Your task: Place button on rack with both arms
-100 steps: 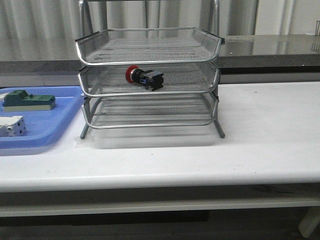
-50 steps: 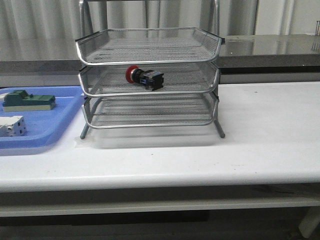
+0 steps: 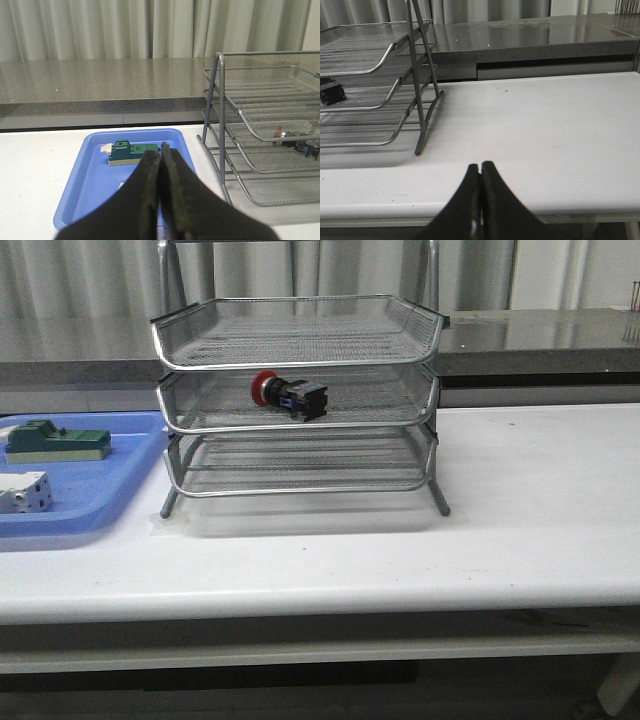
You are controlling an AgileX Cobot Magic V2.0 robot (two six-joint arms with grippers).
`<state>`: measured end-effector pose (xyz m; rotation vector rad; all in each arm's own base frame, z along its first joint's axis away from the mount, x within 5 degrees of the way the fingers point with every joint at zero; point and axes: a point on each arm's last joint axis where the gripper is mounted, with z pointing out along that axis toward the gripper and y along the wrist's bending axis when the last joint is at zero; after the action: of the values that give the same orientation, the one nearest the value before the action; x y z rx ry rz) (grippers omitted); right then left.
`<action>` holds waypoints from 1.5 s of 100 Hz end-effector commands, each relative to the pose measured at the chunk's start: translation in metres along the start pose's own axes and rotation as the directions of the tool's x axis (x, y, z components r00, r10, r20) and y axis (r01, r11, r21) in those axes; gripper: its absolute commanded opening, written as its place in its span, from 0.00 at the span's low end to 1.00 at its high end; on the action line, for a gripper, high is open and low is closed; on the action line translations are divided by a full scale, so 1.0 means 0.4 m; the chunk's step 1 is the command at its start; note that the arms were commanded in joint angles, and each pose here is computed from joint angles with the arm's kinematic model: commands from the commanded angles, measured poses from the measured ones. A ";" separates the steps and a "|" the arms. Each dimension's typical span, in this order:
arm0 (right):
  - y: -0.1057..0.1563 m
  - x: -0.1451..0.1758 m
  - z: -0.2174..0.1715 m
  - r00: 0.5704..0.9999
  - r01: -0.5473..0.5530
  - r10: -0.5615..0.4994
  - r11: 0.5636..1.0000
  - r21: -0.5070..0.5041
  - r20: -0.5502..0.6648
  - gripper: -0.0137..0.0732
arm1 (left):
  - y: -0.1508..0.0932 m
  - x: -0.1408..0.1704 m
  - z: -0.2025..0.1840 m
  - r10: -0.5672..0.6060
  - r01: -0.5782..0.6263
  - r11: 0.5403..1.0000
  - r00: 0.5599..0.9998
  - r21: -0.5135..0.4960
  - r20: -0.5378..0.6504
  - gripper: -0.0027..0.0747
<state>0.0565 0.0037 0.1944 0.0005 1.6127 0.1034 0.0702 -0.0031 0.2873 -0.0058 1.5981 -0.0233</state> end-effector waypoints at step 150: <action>0.001 -0.035 -0.007 0.993 0.012 -0.012 1.000 0.002 0.114 0.09 | 0.008 0.200 -0.034 -0.011 0.009 1.000 0.981 0.010 0.196 0.01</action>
<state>0.0565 0.0037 0.1946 0.0005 1.6111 0.1035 0.0558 -0.0002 0.2131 -0.0105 1.4806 -0.0160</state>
